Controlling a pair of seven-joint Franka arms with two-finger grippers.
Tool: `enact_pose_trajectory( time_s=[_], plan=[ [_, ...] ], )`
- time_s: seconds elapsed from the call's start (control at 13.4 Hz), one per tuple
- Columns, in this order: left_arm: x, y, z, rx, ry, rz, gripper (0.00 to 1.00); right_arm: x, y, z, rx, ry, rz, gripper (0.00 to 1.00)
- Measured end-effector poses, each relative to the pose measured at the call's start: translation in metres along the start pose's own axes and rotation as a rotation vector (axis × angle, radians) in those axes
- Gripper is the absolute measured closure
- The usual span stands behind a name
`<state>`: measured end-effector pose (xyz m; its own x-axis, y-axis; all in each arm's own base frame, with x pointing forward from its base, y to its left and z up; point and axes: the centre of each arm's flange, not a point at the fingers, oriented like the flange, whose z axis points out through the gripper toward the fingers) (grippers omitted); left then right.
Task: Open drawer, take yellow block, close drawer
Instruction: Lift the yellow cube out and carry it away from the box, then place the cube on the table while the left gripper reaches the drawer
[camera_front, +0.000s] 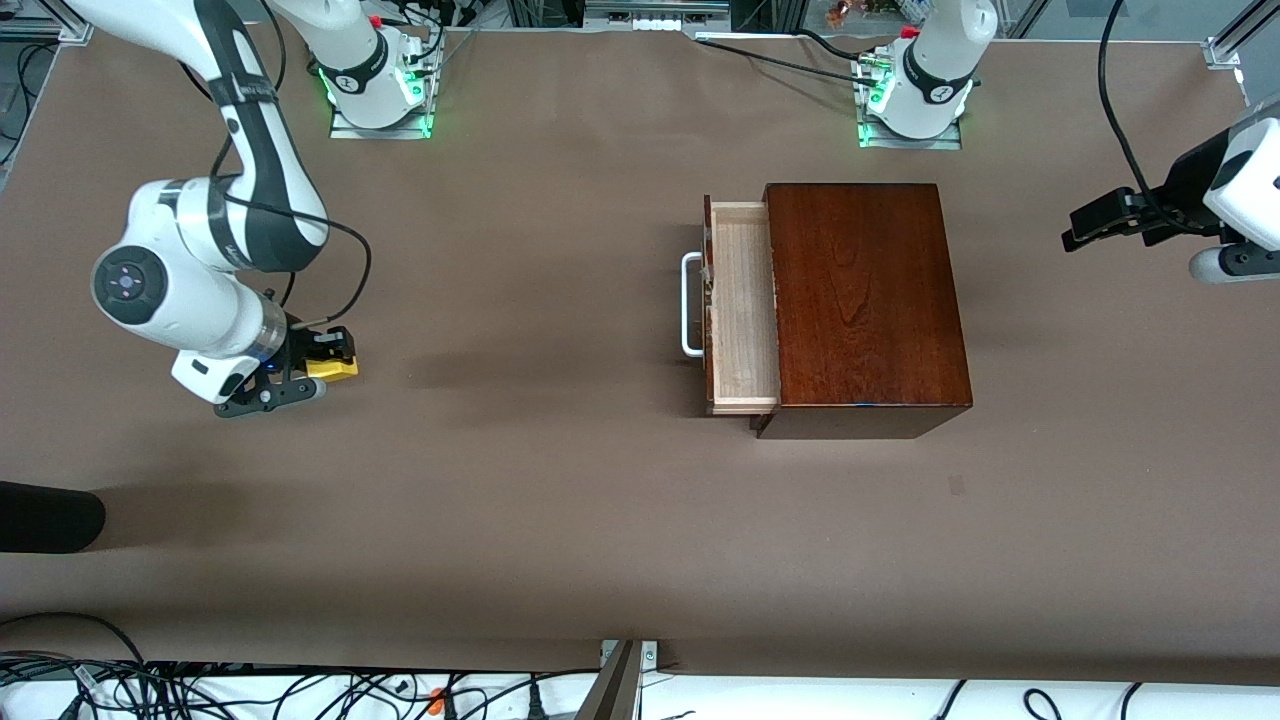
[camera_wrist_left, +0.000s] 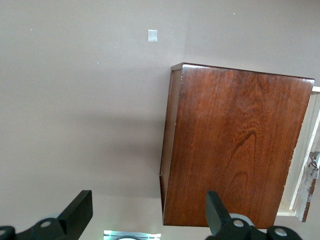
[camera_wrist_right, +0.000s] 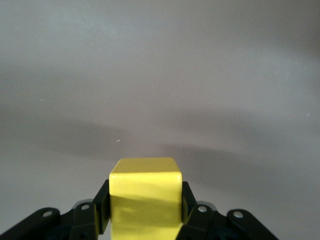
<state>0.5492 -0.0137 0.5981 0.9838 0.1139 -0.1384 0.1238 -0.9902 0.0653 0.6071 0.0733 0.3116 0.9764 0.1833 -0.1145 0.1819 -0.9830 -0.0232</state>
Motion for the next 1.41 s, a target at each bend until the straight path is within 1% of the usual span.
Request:
enact_pose_trajectory(
  time_s=[0.22, 0.52, 0.74, 0.97, 1.12, 1.19, 1.27, 1.34, 1.41],
  plan=[
    [0.001, 0.008, 0.007, 0.004, -0.017, 0.015, 0.0, 0.005, 0.004, 0.032, -0.009, -0.014, 0.053, 0.44],
    [0.005, 0.023, 0.021, 0.012, -0.05, 0.051, 0.0, 0.014, 0.012, 0.084, -0.026, -0.015, 0.073, 0.44],
    [0.008, 0.046, 0.036, 0.017, -0.079, 0.176, 0.0, 0.018, 0.014, 0.109, -0.036, -0.012, 0.072, 0.44],
    [0.005, 0.072, 0.044, -0.009, -0.098, 0.271, 0.0, 0.022, 0.014, 0.108, -0.051, 0.003, 0.057, 0.44],
    [-0.003, 0.117, 0.056, -0.011, -0.12, 0.371, 0.0, 0.022, 0.014, 0.108, -0.053, 0.004, 0.056, 0.44],
    [-0.009, 0.147, 0.063, -0.011, -0.131, 0.441, 0.0, 0.022, 0.014, 0.108, -0.053, 0.005, 0.056, 0.44],
    [-0.015, 0.175, 0.071, -0.014, -0.143, 0.516, 0.0, 0.023, 0.014, 0.108, -0.053, 0.008, 0.056, 0.38],
    [-0.02, 0.2, 0.079, -0.022, -0.156, 0.598, 0.0, 0.024, 0.014, 0.106, -0.054, 0.015, 0.055, 0.37],
    [-0.024, 0.221, 0.089, -0.034, -0.168, 0.684, 0.0, 0.026, 0.015, 0.102, -0.054, 0.026, 0.051, 0.33]
  ],
)
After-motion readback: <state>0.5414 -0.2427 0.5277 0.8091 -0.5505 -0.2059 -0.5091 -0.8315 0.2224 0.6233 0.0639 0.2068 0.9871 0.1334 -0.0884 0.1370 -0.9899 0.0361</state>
